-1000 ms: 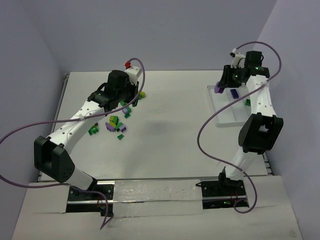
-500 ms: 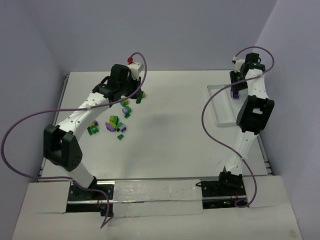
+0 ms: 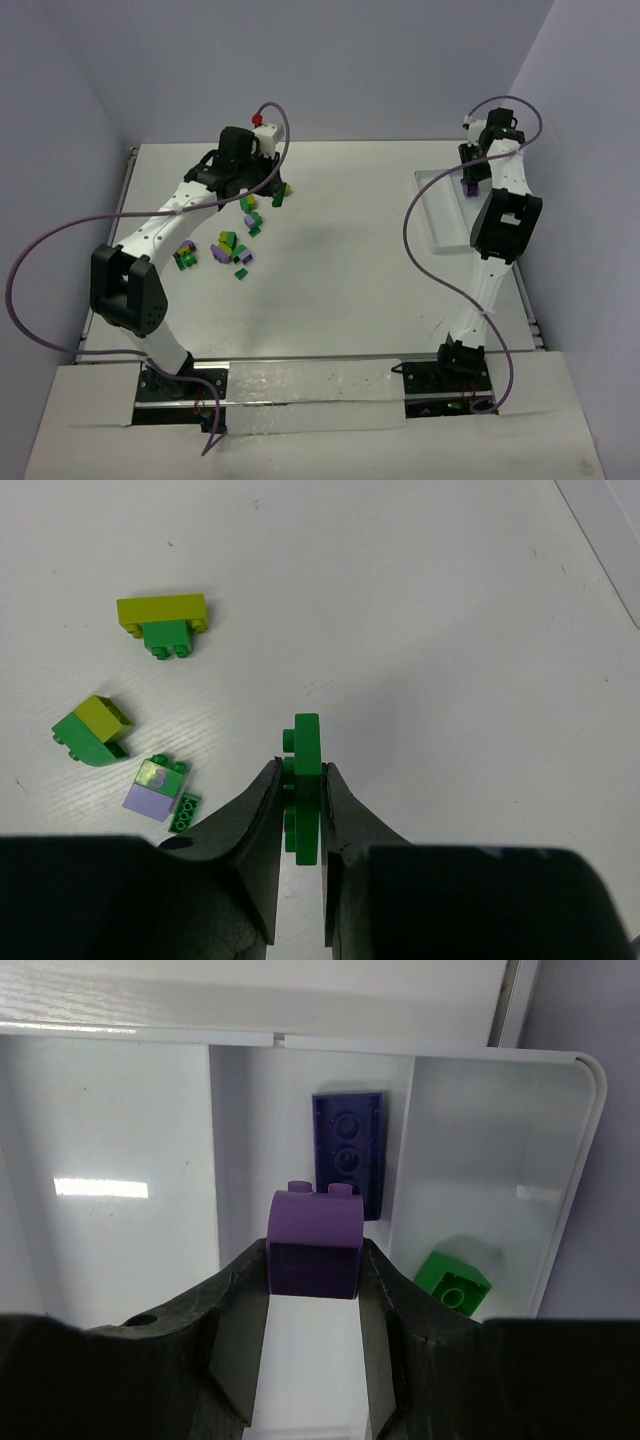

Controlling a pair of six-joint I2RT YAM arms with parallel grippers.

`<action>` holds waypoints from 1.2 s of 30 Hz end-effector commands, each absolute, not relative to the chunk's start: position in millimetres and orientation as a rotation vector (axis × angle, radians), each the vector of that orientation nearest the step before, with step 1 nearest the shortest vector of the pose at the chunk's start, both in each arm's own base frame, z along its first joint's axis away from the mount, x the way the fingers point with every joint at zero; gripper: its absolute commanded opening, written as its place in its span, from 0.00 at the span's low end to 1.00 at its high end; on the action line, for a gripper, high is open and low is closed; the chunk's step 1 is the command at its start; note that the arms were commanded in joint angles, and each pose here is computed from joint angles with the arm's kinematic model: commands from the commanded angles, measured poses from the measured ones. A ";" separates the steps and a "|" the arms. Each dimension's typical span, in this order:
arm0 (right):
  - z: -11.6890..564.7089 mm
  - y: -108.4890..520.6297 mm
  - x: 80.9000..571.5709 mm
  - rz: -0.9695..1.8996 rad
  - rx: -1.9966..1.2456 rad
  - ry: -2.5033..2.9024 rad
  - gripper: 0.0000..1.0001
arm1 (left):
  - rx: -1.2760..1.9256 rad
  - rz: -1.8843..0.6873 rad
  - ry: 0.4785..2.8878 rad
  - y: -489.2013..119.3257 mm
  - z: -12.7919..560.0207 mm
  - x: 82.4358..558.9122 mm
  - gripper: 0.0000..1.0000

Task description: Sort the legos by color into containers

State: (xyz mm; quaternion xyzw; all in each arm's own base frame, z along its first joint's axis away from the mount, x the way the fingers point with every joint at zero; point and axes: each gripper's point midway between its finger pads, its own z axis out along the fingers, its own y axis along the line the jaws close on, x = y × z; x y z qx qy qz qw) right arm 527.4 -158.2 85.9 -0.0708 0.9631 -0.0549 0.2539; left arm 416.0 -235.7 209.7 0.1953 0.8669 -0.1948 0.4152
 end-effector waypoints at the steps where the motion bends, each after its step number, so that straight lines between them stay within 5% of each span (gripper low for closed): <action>1: 102.2 -152.5 549.3 -0.150 -0.209 2.535 0.58 | 0.454 -0.565 2.104 -239.3 238.4 429.1 0.00; 7: 117.3 -139.1 552.1 -0.131 -0.218 2.506 0.93 | 0.432 -0.613 2.092 -237.5 248.4 427.9 0.00; 9: 130.6 -133.5 550.5 -0.121 -0.213 2.486 0.96 | 0.425 -0.627 2.084 -236.4 253.3 425.4 0.00; 17: 259.0 1.2 501.2 0.452 -0.348 2.185 0.91 | 0.499 -1.004 1.914 -259.9 303.6 375.1 0.00; 25: 322.8 199.8 377.1 1.195 -0.663 1.939 0.84 | 0.608 -1.572 1.690 -274.7 343.7 304.5 0.00; 36: 346.3 269.7 316.4 1.496 -0.771 1.828 0.80 | 0.582 -1.667 1.561 -267.1 371.9 286.6 0.00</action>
